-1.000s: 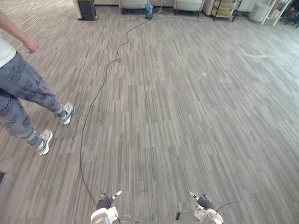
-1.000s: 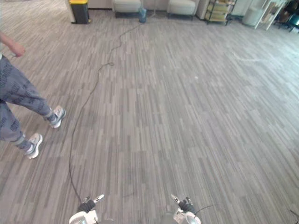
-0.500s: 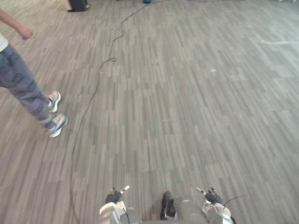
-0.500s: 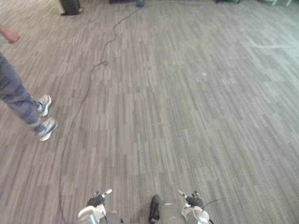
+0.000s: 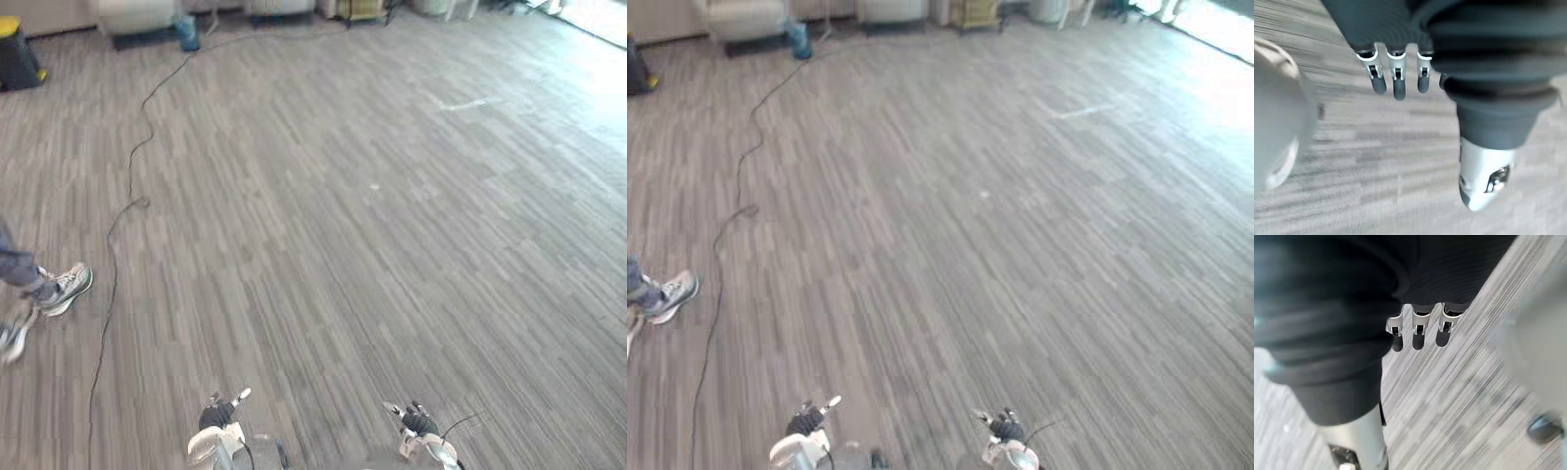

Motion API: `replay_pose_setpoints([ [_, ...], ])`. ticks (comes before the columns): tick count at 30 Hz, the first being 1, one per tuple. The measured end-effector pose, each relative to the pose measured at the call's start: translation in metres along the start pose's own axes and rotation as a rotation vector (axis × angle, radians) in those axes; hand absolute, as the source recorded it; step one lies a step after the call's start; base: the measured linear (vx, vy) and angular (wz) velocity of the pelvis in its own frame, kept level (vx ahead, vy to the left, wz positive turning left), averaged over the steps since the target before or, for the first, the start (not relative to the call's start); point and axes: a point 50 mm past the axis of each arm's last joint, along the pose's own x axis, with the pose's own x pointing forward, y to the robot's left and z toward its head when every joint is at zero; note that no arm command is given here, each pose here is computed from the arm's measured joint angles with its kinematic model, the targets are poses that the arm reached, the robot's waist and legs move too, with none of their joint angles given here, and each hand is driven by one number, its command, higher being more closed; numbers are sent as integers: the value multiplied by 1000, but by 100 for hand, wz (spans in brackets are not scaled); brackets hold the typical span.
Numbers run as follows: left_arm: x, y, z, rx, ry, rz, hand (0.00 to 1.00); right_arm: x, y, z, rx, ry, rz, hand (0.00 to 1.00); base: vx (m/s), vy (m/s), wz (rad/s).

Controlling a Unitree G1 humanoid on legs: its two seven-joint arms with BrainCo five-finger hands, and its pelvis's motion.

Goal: Pick up cushions and gather them together orderly.

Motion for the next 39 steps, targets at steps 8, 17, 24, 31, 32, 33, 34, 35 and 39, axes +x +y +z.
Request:
replay_pose_setpoints([
  [8, -1, -18, -7, 37, 40, -66, 0, 1, -5, 6, -6, -26, -9, 0, 578, -43, -15],
  [17, 0, -24, 10, 21, -34, -73, 0, 6, 4, 9, -78, 5, 33, 0, 589, -122, -67],
  [24, 0, -20, 12, -49, -53, -45, 0, 4, 9, 0, -89, 44, 40, 0, 539, 205, -110],
  [31, 3, 7, 5, -54, 9, 26, 0, 2, 5, -5, -77, 47, 32, 0, 610, 354, -69],
  [32, 3, 6, 2, -48, 22, 23, 0, 2, 3, -3, -85, 43, 31, 0, 504, 204, -34],
  [33, 2, 2, 0, -29, 32, 8, 0, 3, 2, -1, -96, 36, 35, 0, 578, 238, -29],
  [34, 1, -1, -5, -4, 46, -8, 0, 4, 3, 5, -99, 13, 38, 0, 573, 219, -26],
  [35, 2, -3, -5, 13, 51, -19, 0, 5, 3, 6, -103, 10, 37, 0, 614, 147, -9],
  [39, 1, -6, -8, 90, 66, -43, 0, 6, -4, 11, -80, -1, 8, 0, 511, -57, 23],
])
